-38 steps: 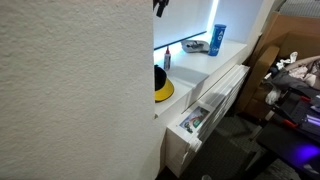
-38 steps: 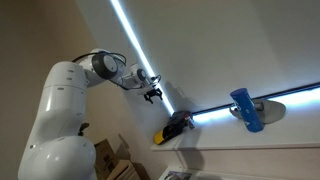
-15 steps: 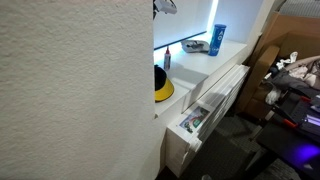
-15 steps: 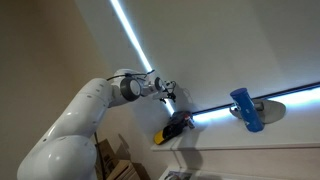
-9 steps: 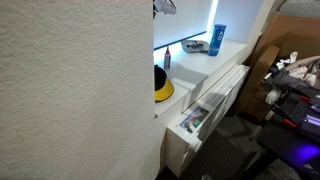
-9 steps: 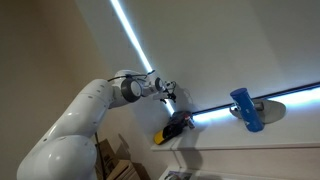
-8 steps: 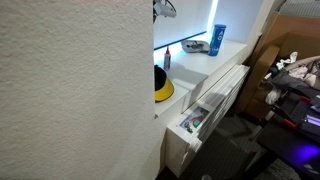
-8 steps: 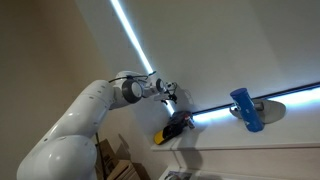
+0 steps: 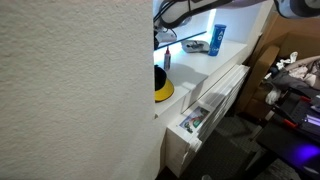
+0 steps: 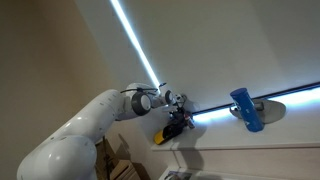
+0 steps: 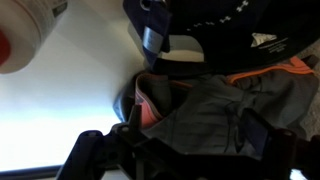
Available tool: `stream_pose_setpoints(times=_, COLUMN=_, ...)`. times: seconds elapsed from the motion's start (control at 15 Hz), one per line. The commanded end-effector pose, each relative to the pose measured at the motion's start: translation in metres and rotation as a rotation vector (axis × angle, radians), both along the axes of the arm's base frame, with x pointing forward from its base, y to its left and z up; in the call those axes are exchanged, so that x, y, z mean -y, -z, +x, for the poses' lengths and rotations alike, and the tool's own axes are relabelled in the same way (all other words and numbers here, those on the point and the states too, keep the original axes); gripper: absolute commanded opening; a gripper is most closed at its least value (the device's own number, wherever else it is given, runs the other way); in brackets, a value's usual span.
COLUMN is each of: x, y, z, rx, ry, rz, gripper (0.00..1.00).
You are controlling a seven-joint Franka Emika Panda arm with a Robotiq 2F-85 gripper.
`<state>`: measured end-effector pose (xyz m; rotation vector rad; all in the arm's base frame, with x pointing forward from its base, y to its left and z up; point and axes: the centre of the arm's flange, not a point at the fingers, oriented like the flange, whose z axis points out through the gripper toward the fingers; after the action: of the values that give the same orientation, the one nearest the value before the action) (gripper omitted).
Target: Move the grey shirt to the right
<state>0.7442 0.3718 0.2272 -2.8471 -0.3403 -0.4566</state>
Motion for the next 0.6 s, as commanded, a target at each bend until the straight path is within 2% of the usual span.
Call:
stream_pose_setpoints(times=0.0, x=0.0, y=-0.002, z=0.0, rx=0.001, ry=0.0, rz=0.0, gripper=1.0)
stream_pose_setpoints(times=0.2, x=-0.006, y=0.009, z=-0.003, rx=0.053, ry=0.007, rz=0.043, gripper=1.0)
stream_pose_setpoints(times=0.53, x=-0.023, y=0.039, z=-0.019, rx=0.052, ry=-0.022, rz=0.059, gripper=1.0)
